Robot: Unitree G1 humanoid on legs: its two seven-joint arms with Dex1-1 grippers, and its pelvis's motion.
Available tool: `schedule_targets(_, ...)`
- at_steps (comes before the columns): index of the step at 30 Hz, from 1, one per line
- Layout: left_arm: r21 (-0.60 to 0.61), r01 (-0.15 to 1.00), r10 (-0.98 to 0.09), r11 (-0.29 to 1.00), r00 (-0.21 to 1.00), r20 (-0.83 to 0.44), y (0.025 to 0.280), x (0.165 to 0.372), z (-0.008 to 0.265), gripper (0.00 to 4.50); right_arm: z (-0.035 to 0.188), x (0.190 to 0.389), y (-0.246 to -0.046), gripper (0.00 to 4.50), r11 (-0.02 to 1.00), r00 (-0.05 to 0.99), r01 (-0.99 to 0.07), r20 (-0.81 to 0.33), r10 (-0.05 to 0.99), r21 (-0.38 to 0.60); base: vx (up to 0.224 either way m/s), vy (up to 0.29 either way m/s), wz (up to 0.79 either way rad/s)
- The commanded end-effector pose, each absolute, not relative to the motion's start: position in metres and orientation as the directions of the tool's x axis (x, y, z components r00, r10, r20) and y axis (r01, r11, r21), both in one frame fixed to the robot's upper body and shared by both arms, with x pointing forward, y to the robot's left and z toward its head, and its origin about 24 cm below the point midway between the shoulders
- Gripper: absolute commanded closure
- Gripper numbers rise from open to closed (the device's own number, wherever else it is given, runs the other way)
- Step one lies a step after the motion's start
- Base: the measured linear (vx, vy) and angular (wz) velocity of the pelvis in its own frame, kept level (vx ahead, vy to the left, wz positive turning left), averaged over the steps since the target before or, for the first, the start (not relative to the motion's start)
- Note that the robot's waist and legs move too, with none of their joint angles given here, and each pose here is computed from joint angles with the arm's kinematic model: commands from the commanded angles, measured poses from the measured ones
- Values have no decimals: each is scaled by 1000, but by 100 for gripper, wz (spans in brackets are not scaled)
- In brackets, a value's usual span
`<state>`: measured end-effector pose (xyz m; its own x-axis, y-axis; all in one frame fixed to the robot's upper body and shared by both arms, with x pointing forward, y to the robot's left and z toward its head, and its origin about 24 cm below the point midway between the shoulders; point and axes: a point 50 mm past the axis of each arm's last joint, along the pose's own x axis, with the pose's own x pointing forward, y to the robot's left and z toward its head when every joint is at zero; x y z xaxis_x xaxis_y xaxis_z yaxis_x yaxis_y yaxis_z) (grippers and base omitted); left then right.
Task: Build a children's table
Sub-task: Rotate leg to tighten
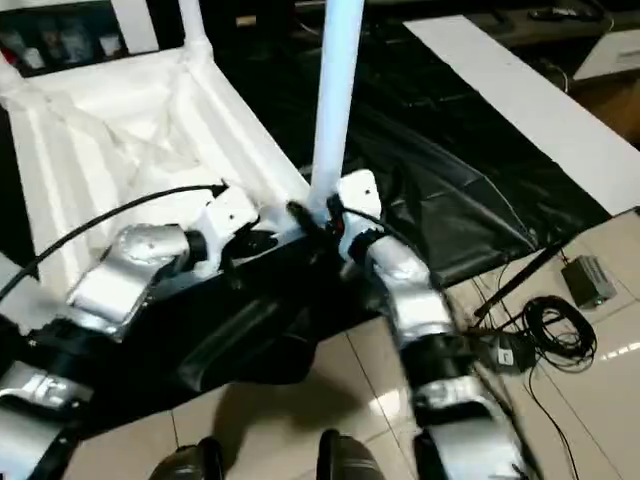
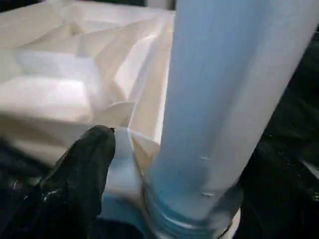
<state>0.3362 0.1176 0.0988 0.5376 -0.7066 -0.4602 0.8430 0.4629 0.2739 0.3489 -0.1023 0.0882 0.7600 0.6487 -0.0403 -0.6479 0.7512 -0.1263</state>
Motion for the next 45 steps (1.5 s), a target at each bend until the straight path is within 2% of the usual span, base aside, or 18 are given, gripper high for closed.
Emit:
schedule_targets(1, 176, 906, -732, 385, 416, -540, 121, 321, 74, 450, 84, 338, -101, 54, 622, 639, -768, -104, 763, -153, 52, -5, 0)
schedule_targets(2, 172, 917, -746, 360, 394, -537, 124, 319, 76, 450, 84, 336, -109, 54, 588, 609, -791, -129, 782, -172, 68, -6, 3)
schedule_targets(6, 141, 944, -781, 298, 326, -532, 130, 312, 79, 450, 86, 331, -121, 54, 519, 548, -834, -166, 820, -188, 63, -11, 1)
schedule_targets(9, 150, 973, -808, 177, 230, -542, 137, 302, 86, 450, 86, 320, -132, 54, 412, 438, -898, -228, 869, -157, 0, 0, 0)
schedule_targets(19, 118, 984, -825, 130, 174, -538, 143, 293, 93, 450, 84, 312, -136, 54, 307, 329, -944, -283, 901, -121, 0, 0, 0)
schedule_targets(20, 118, 984, -824, 130, 174, -539, 144, 293, 93, 450, 84, 313, -137, 70, 310, 333, -943, -285, 899, -122, 0, 0, 0)
schedule_targets(23, 116, 985, -825, 129, 172, -538, 144, 292, 93, 450, 84, 314, -137, 70, 316, 337, -941, -290, 896, -118, 0, 0, 0)
schedule_targets(25, 115, 985, -825, 129, 171, -538, 144, 292, 94, 450, 83, 314, -138, 100, 317, 338, -941, -296, 893, -118, 0, 0, 0)
schedule_targets(36, 105, 985, -825, 134, 170, -538, 145, 292, 92, 450, 82, 316, -138, 172, 329, 347, -938, -289, 892, -110, 0, 0, 0)
schedule_targets(40, 98, 983, -830, 153, 182, -528, 141, 293, 89, 450, 80, 321, -137, 175, 424, 431, -902, -237, 871, -79, 0, 0, 0)
schedule_targets(45, 121, 954, -806, 273, 296, -513, 127, 305, 80, 450, 72, 333, -129, 177, 633, 625, -774, -157, 765, -4, 0, 0, 0)
